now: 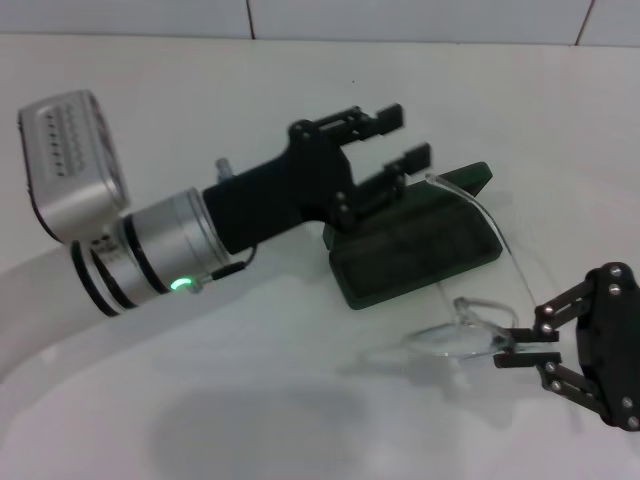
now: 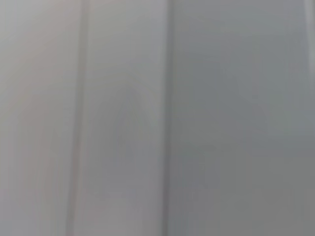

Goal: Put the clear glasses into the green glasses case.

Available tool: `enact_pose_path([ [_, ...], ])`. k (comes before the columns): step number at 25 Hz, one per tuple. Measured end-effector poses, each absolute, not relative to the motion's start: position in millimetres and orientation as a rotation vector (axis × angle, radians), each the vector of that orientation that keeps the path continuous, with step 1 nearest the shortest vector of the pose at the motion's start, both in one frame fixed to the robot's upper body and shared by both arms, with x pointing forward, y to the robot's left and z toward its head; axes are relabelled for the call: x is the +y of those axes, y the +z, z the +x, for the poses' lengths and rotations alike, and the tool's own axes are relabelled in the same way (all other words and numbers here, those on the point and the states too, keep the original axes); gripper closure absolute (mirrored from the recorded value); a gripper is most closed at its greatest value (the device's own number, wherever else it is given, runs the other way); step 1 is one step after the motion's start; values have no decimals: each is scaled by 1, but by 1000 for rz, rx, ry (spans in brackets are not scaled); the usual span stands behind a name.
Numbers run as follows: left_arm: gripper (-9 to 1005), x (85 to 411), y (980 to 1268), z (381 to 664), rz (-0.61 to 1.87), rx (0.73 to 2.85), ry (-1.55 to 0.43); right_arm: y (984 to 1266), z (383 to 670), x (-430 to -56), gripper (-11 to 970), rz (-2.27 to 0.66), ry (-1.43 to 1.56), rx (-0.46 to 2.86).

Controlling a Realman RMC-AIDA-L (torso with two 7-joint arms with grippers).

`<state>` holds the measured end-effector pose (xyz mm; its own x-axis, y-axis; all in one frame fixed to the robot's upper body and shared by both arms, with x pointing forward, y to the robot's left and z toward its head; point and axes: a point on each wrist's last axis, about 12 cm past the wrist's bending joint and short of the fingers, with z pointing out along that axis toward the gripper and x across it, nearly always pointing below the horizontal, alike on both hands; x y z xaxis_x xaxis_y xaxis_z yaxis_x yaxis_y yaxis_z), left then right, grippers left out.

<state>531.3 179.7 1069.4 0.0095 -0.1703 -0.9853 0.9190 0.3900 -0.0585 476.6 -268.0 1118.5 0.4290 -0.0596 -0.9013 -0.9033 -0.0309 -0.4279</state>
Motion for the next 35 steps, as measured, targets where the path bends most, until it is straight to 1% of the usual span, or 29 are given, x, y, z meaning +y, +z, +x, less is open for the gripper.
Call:
enact_pose_path([
  [6, 488, 202, 1064, 544, 632, 1398, -951, 1118, 463, -274, 892, -1418, 827, 739],
  [11, 488, 201, 1062, 551, 615, 1462, -946, 1119, 453, -277, 892, -1384, 810, 603],
  [15, 488, 188, 1064, 550, 679, 1457, -1007, 1119, 452, -277, 893, -1360, 797, 590],
  [17, 488, 173, 1068, 548, 738, 1443, -1086, 1119, 453, -278, 893, -1344, 795, 598],
  [21, 488, 156, 1075, 543, 810, 1408, -1197, 1119, 457, -278, 893, -1329, 802, 630],
  [23, 488, 154, 1076, 543, 818, 1402, -1211, 1119, 461, -277, 893, -1323, 816, 662],
  [24, 488, 143, 1080, 542, 839, 1372, -1244, 1118, 463, -276, 893, -1315, 826, 682],
  [32, 488, 112, 1093, 535, 937, 1294, -1372, 1115, 476, -266, 893, -1262, 886, 745],
  [35, 488, 109, 1095, 534, 945, 1284, -1384, 1114, 476, -266, 894, -1264, 891, 756],
])
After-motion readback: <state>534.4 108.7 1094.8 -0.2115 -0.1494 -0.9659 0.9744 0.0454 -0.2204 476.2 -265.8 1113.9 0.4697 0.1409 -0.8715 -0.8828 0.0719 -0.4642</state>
